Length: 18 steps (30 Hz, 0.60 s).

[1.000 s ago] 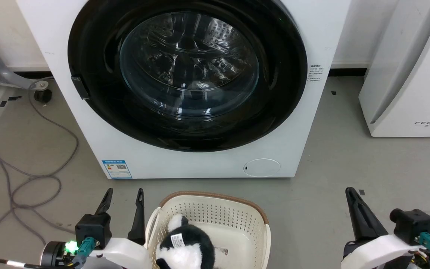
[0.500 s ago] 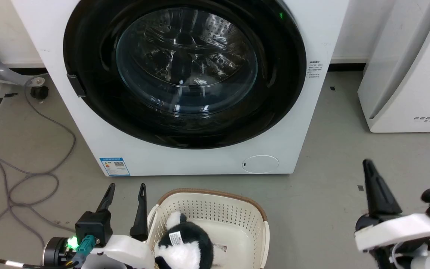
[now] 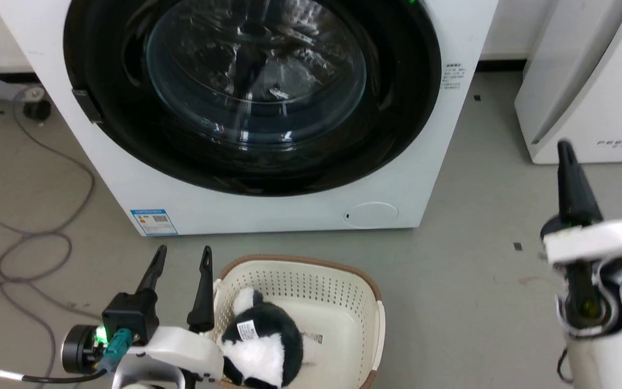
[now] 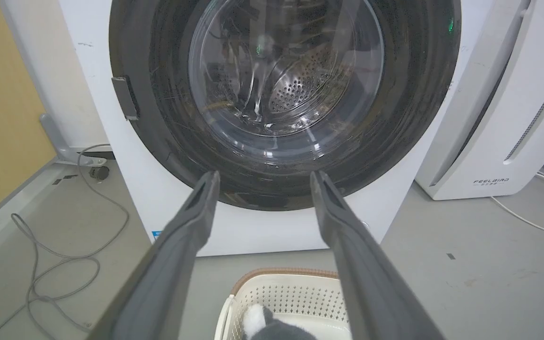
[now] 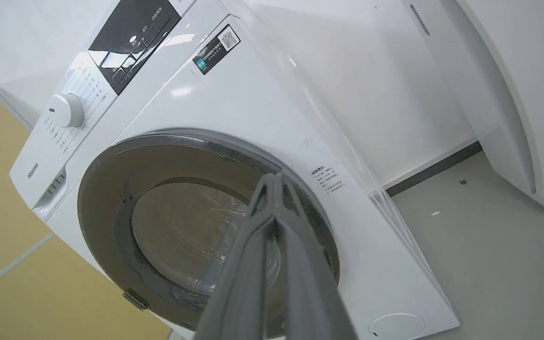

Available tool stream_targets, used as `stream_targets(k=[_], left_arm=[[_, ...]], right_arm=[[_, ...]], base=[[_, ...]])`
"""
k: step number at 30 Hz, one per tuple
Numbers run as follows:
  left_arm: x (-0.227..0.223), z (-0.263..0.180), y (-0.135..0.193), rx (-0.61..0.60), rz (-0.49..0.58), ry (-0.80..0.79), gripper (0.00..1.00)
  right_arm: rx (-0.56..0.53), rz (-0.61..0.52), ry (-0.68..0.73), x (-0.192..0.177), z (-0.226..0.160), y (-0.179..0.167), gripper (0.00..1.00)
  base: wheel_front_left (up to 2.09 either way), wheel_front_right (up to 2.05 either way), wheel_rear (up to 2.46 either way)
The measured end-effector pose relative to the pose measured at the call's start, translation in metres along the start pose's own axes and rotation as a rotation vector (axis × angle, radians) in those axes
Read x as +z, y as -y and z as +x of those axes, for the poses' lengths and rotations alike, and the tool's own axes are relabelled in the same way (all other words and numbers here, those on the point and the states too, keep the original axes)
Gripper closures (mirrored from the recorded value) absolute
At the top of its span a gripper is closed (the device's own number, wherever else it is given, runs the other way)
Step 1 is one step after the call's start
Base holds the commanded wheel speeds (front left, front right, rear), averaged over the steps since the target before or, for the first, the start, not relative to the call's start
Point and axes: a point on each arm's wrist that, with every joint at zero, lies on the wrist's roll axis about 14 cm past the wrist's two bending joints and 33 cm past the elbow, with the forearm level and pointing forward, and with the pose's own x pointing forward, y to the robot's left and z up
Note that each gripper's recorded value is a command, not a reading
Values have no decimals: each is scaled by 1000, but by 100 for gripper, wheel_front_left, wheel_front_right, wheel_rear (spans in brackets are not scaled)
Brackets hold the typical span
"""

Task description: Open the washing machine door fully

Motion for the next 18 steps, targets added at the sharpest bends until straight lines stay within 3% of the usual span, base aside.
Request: stream_targets(k=[7, 18], left_arm=[[-2, 16, 2, -17, -11, 11, 0], [-12, 27, -1, -21, -30, 2, 0]], right_arm=[[-6, 100, 7, 9, 47, 5, 100], [34, 139, -96, -2, 107, -8, 100]], base=[[0, 0, 0], [0, 0, 0]])
